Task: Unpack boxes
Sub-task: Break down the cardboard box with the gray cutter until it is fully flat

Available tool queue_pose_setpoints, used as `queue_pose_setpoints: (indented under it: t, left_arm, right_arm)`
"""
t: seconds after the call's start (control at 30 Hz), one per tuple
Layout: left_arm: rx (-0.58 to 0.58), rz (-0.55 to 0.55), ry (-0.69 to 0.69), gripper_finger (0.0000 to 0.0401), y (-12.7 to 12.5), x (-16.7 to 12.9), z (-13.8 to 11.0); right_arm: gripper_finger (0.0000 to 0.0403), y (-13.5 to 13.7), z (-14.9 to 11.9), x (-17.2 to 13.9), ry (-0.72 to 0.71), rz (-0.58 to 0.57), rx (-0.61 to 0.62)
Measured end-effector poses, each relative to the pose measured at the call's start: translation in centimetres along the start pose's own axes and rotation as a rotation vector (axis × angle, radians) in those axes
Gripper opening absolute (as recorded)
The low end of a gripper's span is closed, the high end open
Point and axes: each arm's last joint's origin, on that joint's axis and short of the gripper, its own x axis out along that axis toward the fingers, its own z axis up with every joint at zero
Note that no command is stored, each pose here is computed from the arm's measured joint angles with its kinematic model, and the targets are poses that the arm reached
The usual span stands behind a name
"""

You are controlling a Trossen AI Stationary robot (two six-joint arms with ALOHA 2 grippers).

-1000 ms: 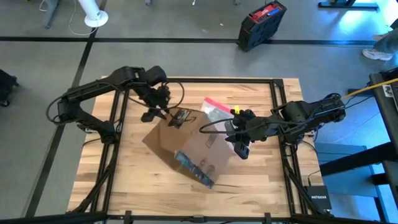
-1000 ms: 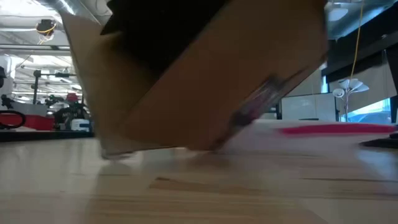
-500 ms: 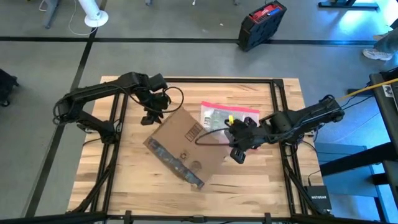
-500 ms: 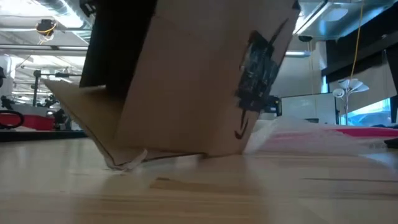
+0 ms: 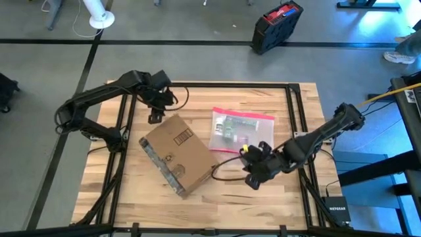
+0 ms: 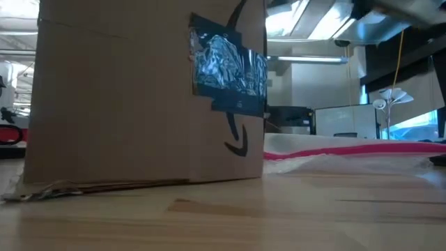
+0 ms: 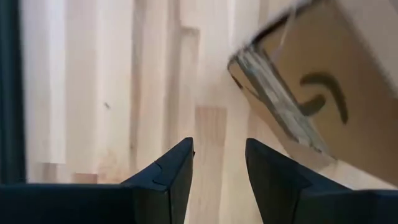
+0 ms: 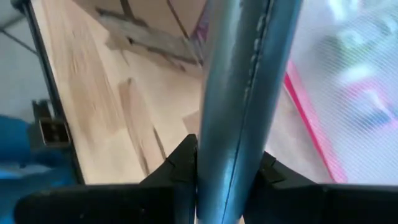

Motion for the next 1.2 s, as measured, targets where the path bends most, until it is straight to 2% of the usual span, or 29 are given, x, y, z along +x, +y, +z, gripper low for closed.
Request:
queue_pose_setpoints:
  t: [0.2,0.3,0.4,0.5,0.77,0.93,1.2]
  left_arm:
    - [-0.045,0.035,-0.101,0.014,0.3,-3.3,1.1]
    - [-0.05,-0.084,-0.228,0.014,-0.2,-5.3,2.0]
    - [-0.043,-0.204,-0.322,0.014,-1.1,-6.6,2.6]
    - [-0.044,-0.238,-0.302,0.014,-1.6,-6.0,2.7]
    - [-0.097,-0.334,-0.185,0.014,-2.0,-3.2,1.7]
    - [-0.085,-0.34,-0.202,0.014,-1.9,-2.3,1.8]
    - [-0.076,-0.343,-0.213,0.014,-1.6,-0.9,2.0]
  right_arm:
    - [0.0071,-0.4,0.0,2.9,-0.1,0.066,0.034]
    - [0.0071,-1.0,0.1,4.2,-0.117,0.091,0.047]
    - [0.0071,-1.1,0.6,5.2,-0.148,0.19,0.032]
    - [0.0071,-0.7,0.8,5.4,-0.194,0.266,-0.02]
    - [0.0071,-0.9,0.9,5.8,-0.192,0.297,-0.063]
    - [0.0071,-0.2,1.0,5.8,-0.182,0.393,-0.092]
    - [0.0071,0.1,1.9,5.8,-0.251,0.444,-0.119]
